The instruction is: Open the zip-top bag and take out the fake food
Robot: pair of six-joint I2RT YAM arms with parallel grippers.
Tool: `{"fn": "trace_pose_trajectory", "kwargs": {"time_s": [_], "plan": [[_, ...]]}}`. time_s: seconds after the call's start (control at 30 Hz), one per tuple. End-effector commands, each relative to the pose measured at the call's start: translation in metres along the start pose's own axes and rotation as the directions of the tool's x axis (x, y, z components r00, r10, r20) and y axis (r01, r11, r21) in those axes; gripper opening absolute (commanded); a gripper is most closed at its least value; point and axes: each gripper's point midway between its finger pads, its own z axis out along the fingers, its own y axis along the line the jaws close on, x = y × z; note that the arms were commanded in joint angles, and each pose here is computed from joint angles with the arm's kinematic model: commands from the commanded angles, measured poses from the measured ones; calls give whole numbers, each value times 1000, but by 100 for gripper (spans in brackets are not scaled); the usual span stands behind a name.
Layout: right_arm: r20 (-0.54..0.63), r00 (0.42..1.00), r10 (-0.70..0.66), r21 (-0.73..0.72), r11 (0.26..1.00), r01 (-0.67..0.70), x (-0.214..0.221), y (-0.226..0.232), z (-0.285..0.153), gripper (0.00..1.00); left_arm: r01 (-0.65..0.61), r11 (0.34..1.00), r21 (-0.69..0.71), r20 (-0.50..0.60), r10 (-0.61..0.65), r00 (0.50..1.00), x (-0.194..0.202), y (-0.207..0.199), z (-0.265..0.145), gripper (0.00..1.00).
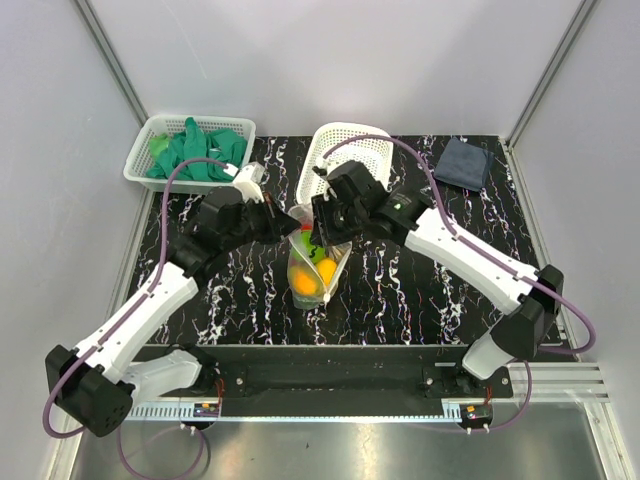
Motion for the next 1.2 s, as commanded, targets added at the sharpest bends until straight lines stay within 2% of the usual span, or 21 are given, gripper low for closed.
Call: {"fn": "trace_pose_trajectory", "kwargs": {"time_s": [0.0, 0.23, 0.37, 0.4, 0.53, 0.63, 0.83, 0.93, 0.97, 1.17], "plan": [[111, 987, 113, 15, 993, -115, -12, -6, 26, 34, -8, 995, 100, 61, 1, 998, -14, -23, -6, 0], [151, 962, 225, 47, 971, -235, -3, -27, 49, 40, 31, 989, 142, 47, -38, 998, -9, -28, -6, 0], [131, 954, 271, -32, 962, -270, -2, -31, 58, 51, 39, 984, 173, 55, -49, 997, -11, -37, -5, 0], [122, 954, 275, -27, 961, -273, 2, -34, 61, 57, 41, 983, 181, 50, -50, 997, -10, -38, -5, 0], [97, 953, 287, -64, 957, -282, 5, -36, 65, 68, 60, 979, 196, 29, -67, 997, -6, -41, 5, 0], [61, 955, 292, -111, 952, -284, 11, -28, 70, 71, 69, 975, 212, 18, -74, 997, -3, -44, 13, 0], [-21, 946, 322, -162, 933, -321, 27, -20, 77, 67, 74, 974, 213, 4, -77, 997, 0, -48, 24, 0], [-20, 950, 311, -146, 939, -311, 34, -27, 85, 74, 73, 973, 218, 1, -75, 997, 1, -51, 26, 0], [-13, 952, 307, -149, 941, -305, 33, -28, 87, 80, 71, 973, 222, 1, -73, 997, 1, -53, 27, 0], [-2, 955, 298, -157, 943, -295, 27, -34, 108, 85, 81, 974, 213, -31, -76, 997, 12, -52, 35, 0]]}}
